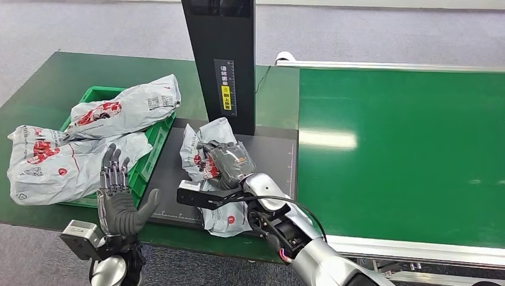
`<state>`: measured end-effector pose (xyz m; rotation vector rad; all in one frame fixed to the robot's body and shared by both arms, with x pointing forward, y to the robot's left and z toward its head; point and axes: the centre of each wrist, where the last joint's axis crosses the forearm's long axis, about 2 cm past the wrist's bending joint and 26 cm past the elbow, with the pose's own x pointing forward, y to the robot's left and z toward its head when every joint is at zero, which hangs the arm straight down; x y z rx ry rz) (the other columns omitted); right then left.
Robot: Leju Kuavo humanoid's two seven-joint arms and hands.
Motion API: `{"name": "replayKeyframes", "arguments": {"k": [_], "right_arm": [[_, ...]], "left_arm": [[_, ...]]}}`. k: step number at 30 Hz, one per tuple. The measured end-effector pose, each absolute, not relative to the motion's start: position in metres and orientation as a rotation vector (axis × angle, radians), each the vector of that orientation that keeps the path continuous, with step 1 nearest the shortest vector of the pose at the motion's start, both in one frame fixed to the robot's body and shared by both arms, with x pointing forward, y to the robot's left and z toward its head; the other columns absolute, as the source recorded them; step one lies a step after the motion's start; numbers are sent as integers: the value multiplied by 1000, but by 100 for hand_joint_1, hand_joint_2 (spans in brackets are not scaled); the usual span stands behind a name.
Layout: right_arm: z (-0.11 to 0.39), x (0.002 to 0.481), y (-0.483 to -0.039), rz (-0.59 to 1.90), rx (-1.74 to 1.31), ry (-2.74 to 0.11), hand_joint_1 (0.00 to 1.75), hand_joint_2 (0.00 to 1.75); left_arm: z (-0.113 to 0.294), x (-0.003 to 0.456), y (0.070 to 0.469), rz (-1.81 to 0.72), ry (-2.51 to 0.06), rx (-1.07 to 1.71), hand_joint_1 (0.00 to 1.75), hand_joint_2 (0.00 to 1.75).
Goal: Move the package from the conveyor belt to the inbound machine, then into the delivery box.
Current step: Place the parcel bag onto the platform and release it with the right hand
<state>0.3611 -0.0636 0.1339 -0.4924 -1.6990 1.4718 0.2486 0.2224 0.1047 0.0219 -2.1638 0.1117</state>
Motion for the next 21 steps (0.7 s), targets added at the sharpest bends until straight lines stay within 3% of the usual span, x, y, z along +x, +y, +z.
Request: {"name": "replayKeyframes", "arguments": {"k": [12, 21], "right_arm": [[133, 368, -76, 1197, -377, -1788, 0, 175], [123, 370, -98, 862, -90, -1878, 0, 175]], "left_arm": [[104, 252, 220, 112, -2159, 15, 0, 175], [100, 252, 219, 112, -2152, 7, 0, 175]]}}
